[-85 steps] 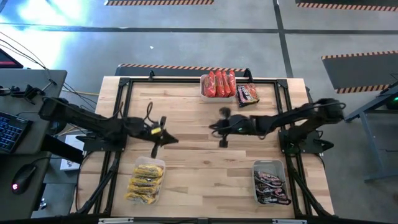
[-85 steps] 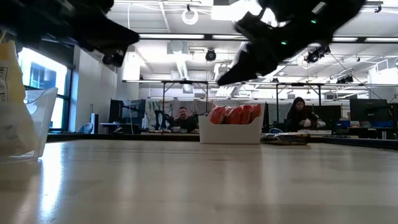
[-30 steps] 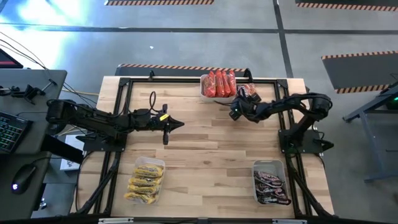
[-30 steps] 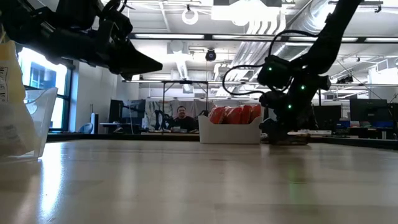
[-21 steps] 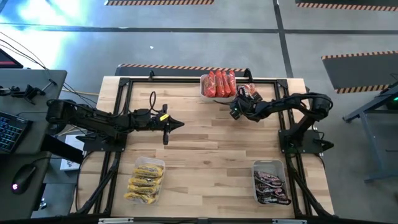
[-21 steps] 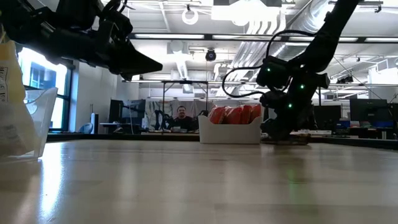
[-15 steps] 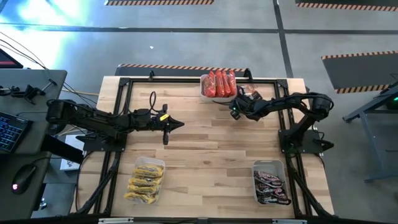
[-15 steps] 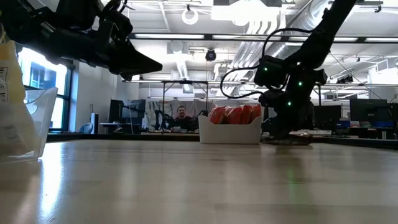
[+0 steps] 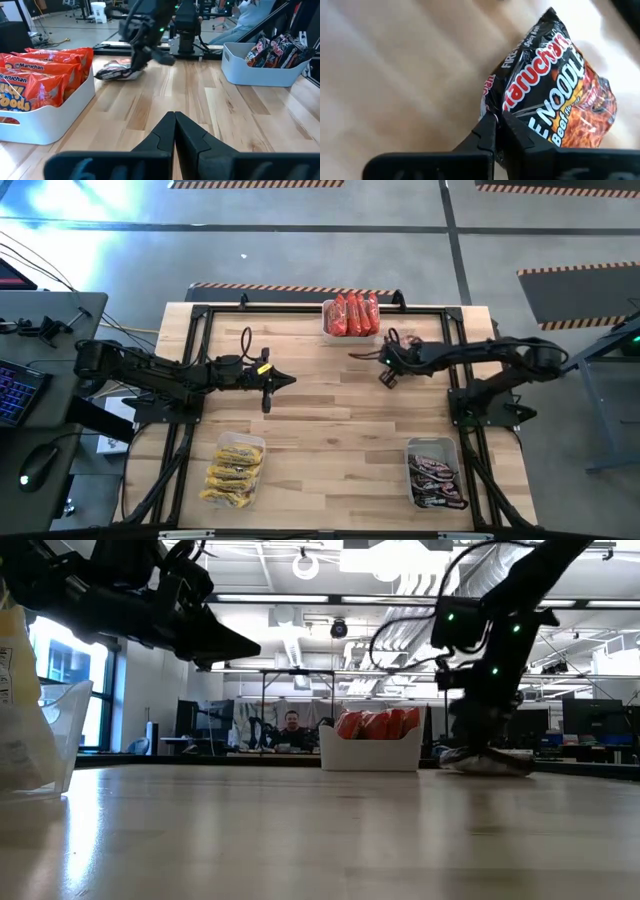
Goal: Sort Maruchan noodles
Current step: Put the black noodle pack into the gray bin
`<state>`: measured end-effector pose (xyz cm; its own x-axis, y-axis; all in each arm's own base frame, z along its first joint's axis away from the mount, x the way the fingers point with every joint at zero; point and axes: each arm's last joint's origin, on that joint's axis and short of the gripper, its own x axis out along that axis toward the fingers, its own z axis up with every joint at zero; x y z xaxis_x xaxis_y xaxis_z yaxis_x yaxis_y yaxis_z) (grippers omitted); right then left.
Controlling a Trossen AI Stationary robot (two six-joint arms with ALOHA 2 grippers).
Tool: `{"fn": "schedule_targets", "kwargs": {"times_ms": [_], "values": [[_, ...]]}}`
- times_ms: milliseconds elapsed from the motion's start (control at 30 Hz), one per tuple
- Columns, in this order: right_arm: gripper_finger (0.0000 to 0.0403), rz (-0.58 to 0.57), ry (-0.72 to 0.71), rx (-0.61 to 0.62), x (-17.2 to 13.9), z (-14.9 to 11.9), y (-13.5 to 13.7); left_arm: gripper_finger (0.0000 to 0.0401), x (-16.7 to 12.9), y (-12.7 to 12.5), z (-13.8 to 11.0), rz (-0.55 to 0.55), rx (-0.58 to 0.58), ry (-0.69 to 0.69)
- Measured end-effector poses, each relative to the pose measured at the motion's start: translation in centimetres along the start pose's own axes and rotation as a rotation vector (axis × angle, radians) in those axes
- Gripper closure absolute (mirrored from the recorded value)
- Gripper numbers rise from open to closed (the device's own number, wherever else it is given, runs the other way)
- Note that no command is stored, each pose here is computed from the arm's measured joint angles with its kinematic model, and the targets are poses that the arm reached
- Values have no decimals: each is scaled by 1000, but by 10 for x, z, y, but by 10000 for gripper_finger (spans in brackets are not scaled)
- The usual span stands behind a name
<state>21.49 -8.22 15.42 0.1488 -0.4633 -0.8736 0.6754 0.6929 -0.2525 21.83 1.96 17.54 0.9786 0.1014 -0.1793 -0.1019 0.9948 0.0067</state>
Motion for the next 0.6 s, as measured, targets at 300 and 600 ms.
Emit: {"fn": "schedule_targets", "kwargs": {"times_ms": [300,600], "values": [[403,360,-156,-114,-28,-9,41,401,0,-2,-4,-7,2,38],[403,621,-375,-324,-59,-14,84,374,11,-11,-23,-23,34,160]]}}
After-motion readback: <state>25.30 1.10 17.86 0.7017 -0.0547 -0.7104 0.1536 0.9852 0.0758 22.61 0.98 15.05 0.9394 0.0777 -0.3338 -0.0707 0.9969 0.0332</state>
